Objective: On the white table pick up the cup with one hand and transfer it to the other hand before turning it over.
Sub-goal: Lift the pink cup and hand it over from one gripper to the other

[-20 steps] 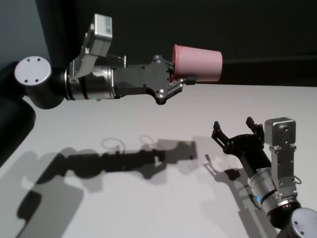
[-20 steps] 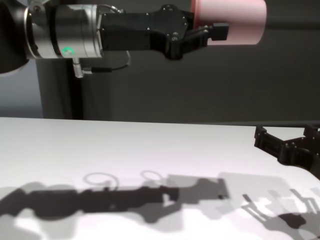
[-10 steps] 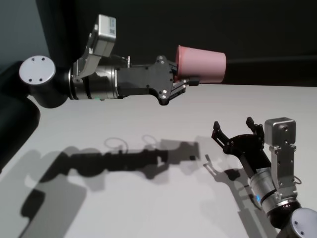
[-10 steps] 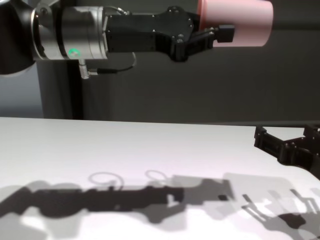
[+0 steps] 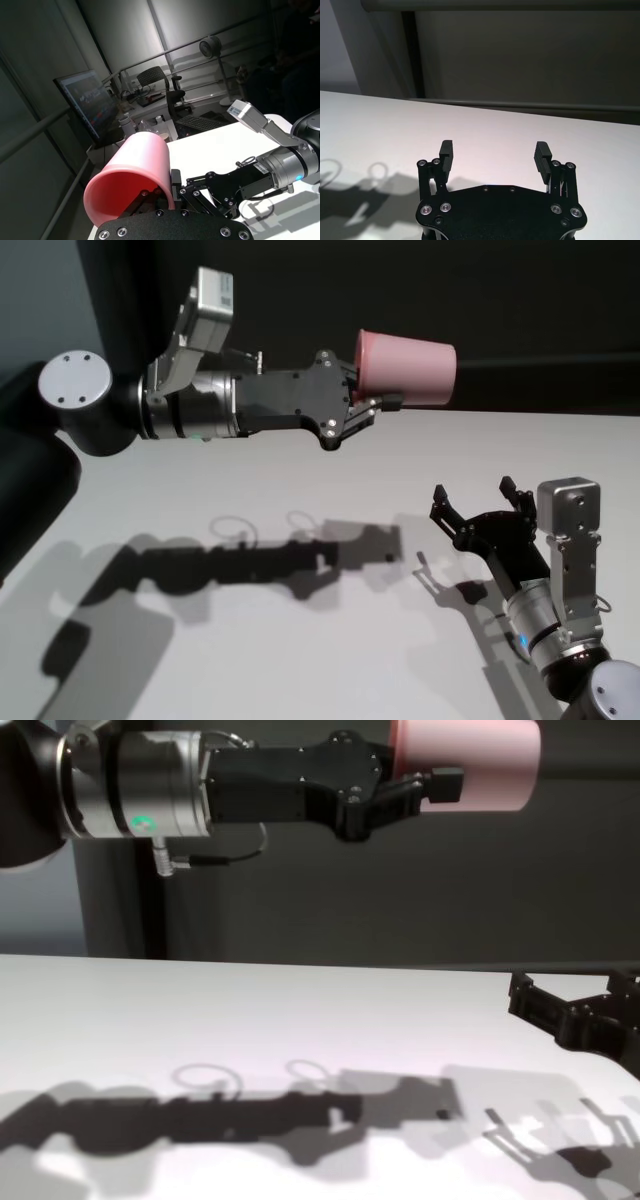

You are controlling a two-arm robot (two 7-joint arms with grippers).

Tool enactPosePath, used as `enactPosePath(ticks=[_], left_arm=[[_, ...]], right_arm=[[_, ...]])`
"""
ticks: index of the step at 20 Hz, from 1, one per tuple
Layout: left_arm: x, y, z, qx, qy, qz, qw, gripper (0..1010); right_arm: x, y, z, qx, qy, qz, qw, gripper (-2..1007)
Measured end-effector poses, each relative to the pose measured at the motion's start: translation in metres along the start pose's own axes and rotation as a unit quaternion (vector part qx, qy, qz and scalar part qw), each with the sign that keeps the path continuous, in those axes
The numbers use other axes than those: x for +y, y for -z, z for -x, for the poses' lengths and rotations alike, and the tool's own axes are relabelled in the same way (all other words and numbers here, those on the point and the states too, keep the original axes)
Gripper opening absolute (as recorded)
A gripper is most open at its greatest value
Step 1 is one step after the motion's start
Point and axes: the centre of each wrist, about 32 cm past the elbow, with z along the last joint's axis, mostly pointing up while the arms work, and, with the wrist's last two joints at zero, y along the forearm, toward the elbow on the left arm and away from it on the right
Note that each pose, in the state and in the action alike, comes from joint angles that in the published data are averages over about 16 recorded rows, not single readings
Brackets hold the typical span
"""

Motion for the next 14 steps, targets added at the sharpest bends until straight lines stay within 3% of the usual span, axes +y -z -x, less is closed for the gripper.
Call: enactPosePath(ticks=[14], left_arm=[[0.0012, -0.0003, 0.0003, -0.001, 0.000, -0.001, 1.0000, 38]], right_arm=[[0.0000, 0.0000, 0.0000, 0.000, 0.000, 0.000, 1.0000, 1000]])
